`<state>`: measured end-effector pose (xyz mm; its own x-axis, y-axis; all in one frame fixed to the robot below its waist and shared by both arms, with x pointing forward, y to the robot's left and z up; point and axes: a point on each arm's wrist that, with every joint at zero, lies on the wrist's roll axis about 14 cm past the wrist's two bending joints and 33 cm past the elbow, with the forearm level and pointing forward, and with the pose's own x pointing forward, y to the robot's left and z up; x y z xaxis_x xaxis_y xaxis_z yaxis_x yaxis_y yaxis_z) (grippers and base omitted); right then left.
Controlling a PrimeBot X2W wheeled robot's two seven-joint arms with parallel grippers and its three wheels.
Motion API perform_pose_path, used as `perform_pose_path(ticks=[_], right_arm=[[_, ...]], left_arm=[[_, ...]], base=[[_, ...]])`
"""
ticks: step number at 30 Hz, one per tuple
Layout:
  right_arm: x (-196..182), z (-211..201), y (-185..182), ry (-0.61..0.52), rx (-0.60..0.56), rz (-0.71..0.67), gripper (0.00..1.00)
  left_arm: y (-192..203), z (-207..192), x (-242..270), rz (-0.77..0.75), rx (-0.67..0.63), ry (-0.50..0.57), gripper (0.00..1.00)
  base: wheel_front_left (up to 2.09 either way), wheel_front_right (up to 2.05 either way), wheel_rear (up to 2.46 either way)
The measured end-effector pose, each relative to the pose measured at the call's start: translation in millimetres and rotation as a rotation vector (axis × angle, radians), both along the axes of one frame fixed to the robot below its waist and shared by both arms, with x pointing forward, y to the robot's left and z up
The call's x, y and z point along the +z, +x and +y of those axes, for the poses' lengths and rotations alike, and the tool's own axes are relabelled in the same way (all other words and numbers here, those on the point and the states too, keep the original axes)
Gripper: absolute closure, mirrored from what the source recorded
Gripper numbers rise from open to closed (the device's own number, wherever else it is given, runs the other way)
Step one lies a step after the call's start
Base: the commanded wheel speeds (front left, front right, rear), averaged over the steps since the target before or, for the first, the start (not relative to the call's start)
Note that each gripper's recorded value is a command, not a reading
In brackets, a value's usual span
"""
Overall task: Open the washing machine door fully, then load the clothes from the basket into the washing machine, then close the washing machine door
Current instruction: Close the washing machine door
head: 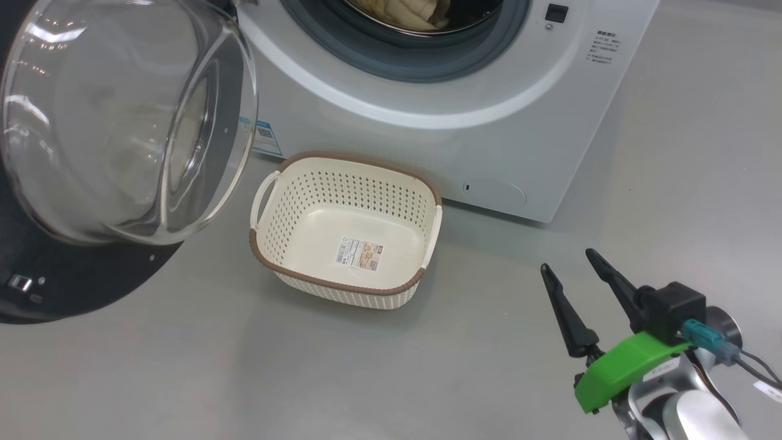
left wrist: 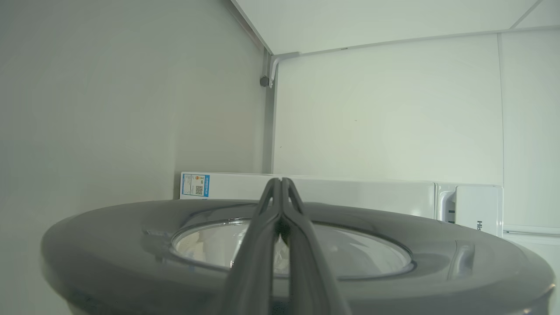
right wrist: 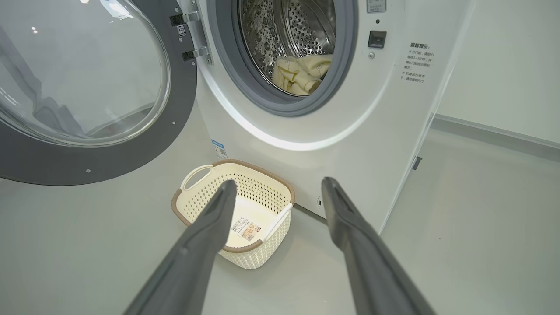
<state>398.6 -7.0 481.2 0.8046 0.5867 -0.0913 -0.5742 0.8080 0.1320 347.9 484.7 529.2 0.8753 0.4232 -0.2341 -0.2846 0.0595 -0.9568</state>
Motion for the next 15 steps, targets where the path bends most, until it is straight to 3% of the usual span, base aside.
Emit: perform_pose_path(ticks=[15], right_arm=[[3.3,1.7,-2.8,0.007,-0.001,-0.01,0.0]], left_arm=[[20.1,-69.5,-15.4,-0.004,-0.31,-0.063,1.0]], base=[[0.0,0.0,0.0]])
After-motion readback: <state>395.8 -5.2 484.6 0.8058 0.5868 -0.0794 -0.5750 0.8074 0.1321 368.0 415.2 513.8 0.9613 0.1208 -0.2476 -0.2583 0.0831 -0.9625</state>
